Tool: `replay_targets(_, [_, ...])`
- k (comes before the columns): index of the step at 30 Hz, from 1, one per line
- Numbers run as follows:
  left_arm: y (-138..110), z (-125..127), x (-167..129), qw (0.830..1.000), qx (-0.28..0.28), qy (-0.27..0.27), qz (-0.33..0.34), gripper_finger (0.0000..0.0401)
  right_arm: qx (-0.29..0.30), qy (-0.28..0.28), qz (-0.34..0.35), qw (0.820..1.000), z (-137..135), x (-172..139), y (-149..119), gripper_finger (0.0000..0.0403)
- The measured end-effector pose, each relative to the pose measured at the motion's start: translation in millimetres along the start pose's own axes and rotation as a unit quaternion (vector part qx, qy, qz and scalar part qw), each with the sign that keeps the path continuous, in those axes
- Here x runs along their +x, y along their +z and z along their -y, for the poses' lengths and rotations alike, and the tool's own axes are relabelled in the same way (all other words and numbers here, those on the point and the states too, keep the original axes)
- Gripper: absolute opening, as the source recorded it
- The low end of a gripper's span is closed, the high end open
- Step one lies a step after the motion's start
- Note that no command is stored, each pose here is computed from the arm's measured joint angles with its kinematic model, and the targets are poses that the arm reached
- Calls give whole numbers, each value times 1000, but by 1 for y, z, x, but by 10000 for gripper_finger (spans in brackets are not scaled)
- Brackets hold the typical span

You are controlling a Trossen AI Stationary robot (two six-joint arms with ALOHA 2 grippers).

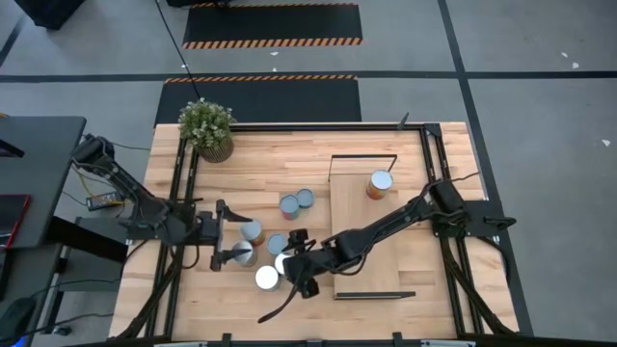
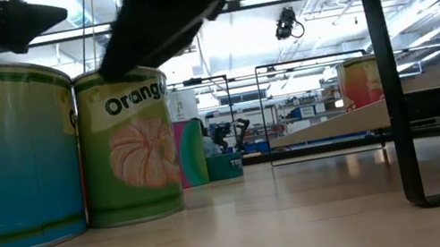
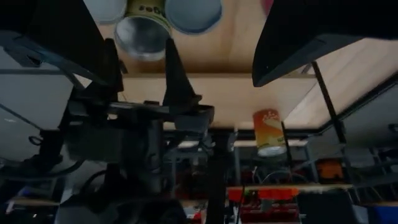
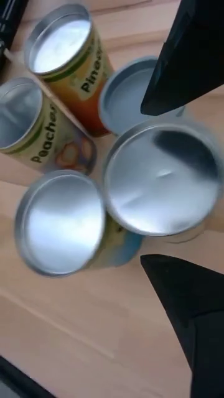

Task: Pick and place cans onto a shelf
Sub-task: Put the canned oranges on the shelf

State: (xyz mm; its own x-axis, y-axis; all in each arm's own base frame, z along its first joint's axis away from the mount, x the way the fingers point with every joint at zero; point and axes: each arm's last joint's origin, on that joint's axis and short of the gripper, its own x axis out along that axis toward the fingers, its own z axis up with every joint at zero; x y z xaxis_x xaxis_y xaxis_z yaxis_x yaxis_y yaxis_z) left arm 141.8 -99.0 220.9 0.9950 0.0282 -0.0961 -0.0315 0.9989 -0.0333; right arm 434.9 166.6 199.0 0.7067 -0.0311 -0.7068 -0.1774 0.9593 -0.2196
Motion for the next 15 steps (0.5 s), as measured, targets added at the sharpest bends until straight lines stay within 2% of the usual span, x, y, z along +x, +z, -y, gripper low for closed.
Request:
replay_targets(10, [-2, 10, 1, 999, -34, -15, -14, 385, 20, -11, -6, 1000, 0, 15, -3, 391])
replay_targets(15, [-3, 14, -2, 999, -37, -30, -16, 385, 4, -35, -5, 999, -13, 10, -3, 391])
